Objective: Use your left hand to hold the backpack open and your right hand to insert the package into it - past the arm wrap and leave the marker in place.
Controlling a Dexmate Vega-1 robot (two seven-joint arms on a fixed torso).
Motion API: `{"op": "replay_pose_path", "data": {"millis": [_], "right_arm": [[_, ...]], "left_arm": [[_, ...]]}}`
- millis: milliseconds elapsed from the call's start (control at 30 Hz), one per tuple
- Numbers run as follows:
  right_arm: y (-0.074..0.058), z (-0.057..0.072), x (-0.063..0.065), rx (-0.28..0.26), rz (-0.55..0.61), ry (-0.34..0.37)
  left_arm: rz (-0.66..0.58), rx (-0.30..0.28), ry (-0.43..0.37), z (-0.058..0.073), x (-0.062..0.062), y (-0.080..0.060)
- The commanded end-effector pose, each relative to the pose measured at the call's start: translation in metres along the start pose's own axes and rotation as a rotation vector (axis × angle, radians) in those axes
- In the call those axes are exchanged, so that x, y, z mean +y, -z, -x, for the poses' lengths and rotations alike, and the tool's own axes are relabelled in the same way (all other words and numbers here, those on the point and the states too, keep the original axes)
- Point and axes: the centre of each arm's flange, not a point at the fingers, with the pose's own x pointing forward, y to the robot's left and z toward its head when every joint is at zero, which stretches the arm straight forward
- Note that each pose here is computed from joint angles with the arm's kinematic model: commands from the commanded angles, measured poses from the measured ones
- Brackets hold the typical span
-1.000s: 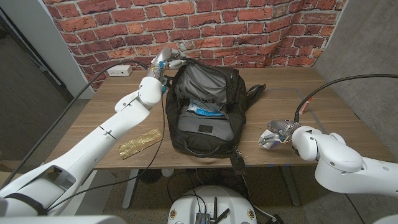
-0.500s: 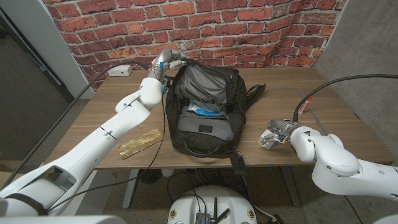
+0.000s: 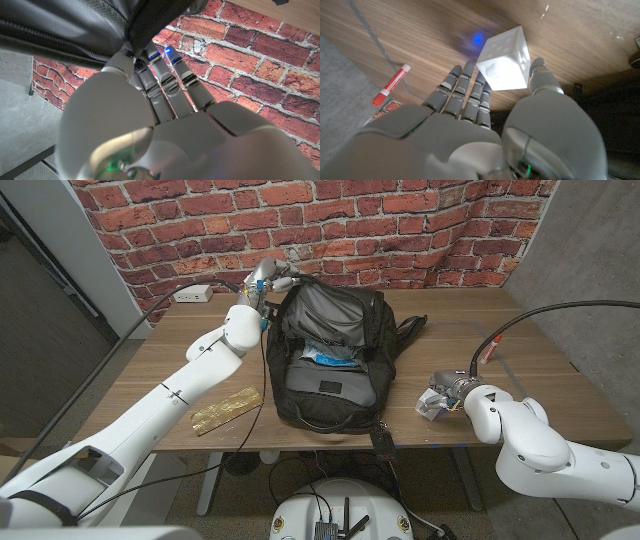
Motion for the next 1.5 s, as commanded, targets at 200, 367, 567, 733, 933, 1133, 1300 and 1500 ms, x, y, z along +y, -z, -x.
{"op": "replay_pose_path", "data": {"millis": [200, 367, 567, 733, 933, 1133, 1300, 1500], "right_arm": [[-0.004, -0.002, 0.000, 0.034, 0.025, 0.049], [-0.005, 0.000, 0.001, 0.042, 0.025, 0.086], [-0.005, 0.000, 0.002, 0.046, 0.022, 0.112], [-0.005, 0.001, 0.001, 0.045, 0.019, 0.128], [-0.001, 0.006, -0.004, 0.046, 0.014, 0.135], [0.002, 0.011, -0.008, 0.044, -0.002, 0.152], [0.004, 0.016, -0.013, 0.045, -0.015, 0.167], [0.003, 0.023, -0.020, 0.036, -0.031, 0.186]], "left_arm": [[0.000, 0.005, -0.015, 0.003, 0.003, 0.002], [0.002, 0.001, -0.014, 0.003, 0.003, 0.002], [0.003, -0.001, -0.014, 0.002, 0.004, 0.002], [0.004, -0.001, -0.014, 0.002, 0.004, 0.003], [0.006, -0.005, -0.011, 0.001, 0.004, 0.003], [0.007, -0.003, -0.009, 0.000, 0.004, 0.003], [0.009, -0.003, -0.007, 0.000, 0.003, 0.004], [0.011, -0.003, -0.004, -0.002, 0.001, 0.004]]}}
